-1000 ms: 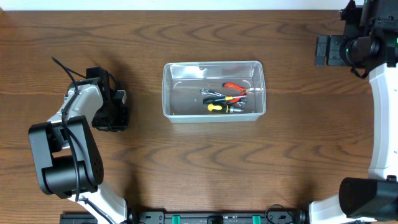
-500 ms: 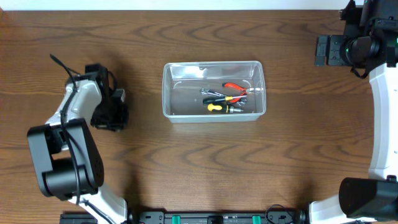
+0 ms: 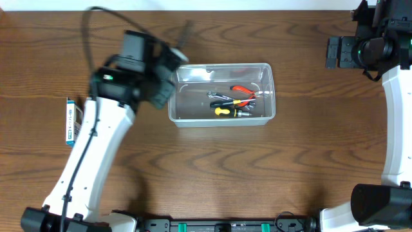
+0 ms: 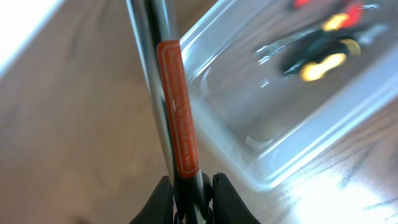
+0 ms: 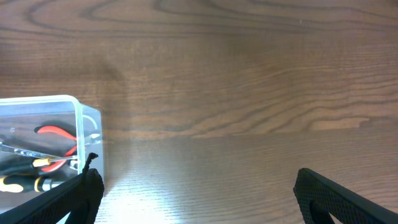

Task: Pack container
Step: 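Carry the black-handled tool into the container and release it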

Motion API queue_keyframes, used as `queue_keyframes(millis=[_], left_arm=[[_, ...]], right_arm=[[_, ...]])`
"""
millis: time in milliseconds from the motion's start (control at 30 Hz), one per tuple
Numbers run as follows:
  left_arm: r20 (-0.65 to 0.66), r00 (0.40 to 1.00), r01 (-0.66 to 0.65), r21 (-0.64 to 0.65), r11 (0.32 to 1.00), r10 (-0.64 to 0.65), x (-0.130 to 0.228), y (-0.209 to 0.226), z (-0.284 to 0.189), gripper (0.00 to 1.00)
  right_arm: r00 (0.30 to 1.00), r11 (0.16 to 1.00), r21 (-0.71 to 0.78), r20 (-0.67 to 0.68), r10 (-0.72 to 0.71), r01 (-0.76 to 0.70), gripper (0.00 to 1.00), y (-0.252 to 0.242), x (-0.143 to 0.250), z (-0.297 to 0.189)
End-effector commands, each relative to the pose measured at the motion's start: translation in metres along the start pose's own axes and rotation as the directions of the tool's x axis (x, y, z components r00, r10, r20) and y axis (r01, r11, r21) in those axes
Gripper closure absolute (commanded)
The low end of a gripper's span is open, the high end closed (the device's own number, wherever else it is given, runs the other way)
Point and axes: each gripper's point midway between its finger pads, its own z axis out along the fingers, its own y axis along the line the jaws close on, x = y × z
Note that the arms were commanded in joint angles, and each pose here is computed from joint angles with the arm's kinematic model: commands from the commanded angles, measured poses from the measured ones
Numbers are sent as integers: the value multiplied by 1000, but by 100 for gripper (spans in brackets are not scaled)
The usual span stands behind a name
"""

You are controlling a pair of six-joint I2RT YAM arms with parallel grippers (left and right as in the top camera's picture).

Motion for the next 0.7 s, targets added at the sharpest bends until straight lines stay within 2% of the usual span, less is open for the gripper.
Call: queue_keyframes(millis=[0, 67, 167, 400, 667], left_arm=[[50, 942, -332, 13, 943, 331, -25, -25, 11, 94], [93, 926, -370, 16, 929, 367, -44, -39, 24, 94], [91, 915, -400, 67, 914, 394, -49, -57, 48, 94], [-92, 911, -368, 263, 892, 403, -2, -83, 118, 94], [-172, 901, -331, 324, 886, 399, 22, -87, 151, 92]], right_arm=[[1000, 1000, -1, -7, 11, -11, 1, -2, 2, 3], [1000, 1000, -1, -7, 11, -11, 1, -2, 2, 3], [1000, 1000, -1, -7, 10, -10, 1, -2, 2, 3], [1000, 1000, -1, -7, 11, -11, 1, -2, 2, 3], [1000, 1000, -1, -6, 11, -11, 1, -2, 1, 3]])
